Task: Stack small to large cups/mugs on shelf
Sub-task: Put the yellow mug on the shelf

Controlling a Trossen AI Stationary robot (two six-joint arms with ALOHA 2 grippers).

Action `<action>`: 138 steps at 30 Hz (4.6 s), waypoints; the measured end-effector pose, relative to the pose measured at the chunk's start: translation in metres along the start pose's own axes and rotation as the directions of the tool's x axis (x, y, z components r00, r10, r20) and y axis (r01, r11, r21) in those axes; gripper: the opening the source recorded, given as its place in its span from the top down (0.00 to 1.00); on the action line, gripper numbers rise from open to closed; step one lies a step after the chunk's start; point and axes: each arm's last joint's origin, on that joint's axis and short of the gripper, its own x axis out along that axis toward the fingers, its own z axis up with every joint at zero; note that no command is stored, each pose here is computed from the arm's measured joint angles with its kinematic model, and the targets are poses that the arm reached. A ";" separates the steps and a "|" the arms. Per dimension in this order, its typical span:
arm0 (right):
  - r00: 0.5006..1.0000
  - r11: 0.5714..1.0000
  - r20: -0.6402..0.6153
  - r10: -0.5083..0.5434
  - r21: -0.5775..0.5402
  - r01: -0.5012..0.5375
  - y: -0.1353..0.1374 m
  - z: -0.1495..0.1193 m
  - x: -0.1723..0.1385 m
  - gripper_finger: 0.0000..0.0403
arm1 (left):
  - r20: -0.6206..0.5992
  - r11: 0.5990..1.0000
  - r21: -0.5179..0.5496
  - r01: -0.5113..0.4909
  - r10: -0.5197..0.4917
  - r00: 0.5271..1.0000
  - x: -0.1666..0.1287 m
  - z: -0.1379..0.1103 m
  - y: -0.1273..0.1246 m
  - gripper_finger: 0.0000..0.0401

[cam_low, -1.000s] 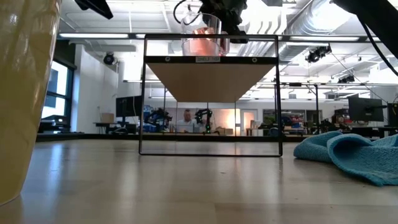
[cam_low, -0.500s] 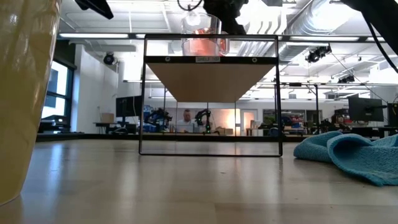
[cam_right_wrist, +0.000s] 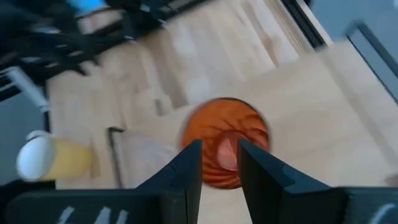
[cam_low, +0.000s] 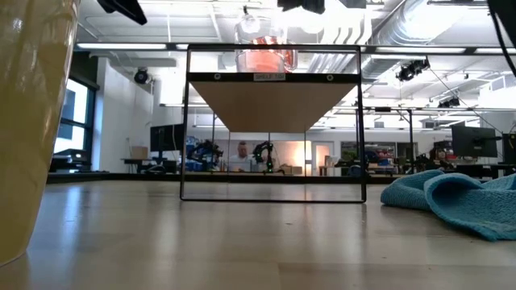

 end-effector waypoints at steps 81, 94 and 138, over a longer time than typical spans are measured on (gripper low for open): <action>0.995 0.834 0.095 -0.018 -0.548 0.068 0.200 -0.168 -0.110 0.77 | -0.255 0.879 -0.091 0.467 -0.474 0.843 0.073 -0.025 -0.143 0.76; 0.995 0.834 0.095 -0.019 -0.548 0.068 0.200 -0.168 -0.109 0.77 | -0.286 0.884 -0.106 0.456 -0.466 0.837 0.080 -0.029 -0.146 0.76; 0.995 0.834 0.099 -0.022 -0.547 0.073 0.200 -0.168 -0.110 0.77 | -0.295 0.946 0.043 0.322 -0.296 0.909 0.084 -0.028 -0.144 0.98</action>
